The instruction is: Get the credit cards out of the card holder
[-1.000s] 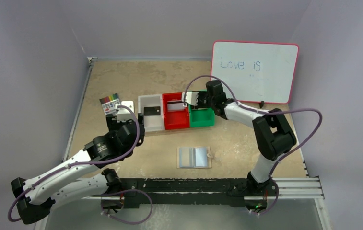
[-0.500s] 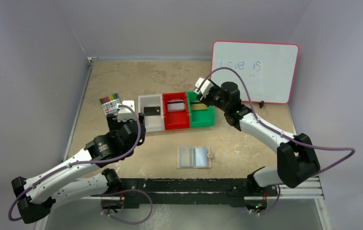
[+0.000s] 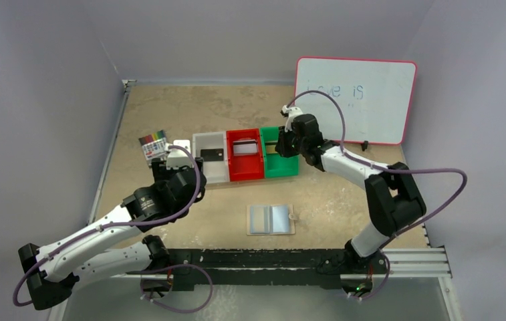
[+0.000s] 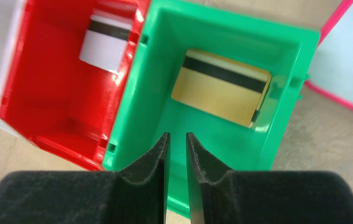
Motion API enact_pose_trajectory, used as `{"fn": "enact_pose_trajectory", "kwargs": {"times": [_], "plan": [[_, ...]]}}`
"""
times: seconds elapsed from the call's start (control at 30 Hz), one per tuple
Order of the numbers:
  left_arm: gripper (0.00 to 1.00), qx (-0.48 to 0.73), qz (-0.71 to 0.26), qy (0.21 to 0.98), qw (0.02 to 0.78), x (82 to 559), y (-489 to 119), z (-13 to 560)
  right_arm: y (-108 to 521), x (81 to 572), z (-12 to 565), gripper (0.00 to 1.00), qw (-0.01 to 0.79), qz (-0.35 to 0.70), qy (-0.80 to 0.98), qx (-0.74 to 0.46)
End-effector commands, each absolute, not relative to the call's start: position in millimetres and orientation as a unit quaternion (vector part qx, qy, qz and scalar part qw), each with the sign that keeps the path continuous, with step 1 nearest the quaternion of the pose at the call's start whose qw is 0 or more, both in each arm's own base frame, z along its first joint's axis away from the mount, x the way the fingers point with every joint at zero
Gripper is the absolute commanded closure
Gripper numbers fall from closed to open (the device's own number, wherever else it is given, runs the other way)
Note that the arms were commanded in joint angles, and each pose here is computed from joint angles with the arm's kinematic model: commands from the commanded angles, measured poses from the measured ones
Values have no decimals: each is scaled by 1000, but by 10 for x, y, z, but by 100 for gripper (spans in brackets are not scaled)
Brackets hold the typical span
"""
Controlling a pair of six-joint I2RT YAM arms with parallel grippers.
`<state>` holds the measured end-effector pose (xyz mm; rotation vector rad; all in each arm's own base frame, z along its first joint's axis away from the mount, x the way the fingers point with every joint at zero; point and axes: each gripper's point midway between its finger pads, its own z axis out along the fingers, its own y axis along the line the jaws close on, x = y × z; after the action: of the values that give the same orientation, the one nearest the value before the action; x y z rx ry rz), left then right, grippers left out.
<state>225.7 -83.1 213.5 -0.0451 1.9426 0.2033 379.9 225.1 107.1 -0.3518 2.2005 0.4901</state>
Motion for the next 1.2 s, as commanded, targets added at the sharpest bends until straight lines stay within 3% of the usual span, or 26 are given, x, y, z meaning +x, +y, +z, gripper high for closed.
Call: {"fn": "enact_pose_trajectory", "kwargs": {"times": [0.0,0.73,1.17], "plan": [[24,-45,73,814,575,2289,-833,2319,2277,3844,1124,80,403,202,887,-97],[25,-43,73,815,573,2289,-842,2306,2225,4048,446,77,339,102,932,-75],[25,-43,74,816,572,2293,-844,2301,2258,4092,457,76,348,65,933,-70]]}}
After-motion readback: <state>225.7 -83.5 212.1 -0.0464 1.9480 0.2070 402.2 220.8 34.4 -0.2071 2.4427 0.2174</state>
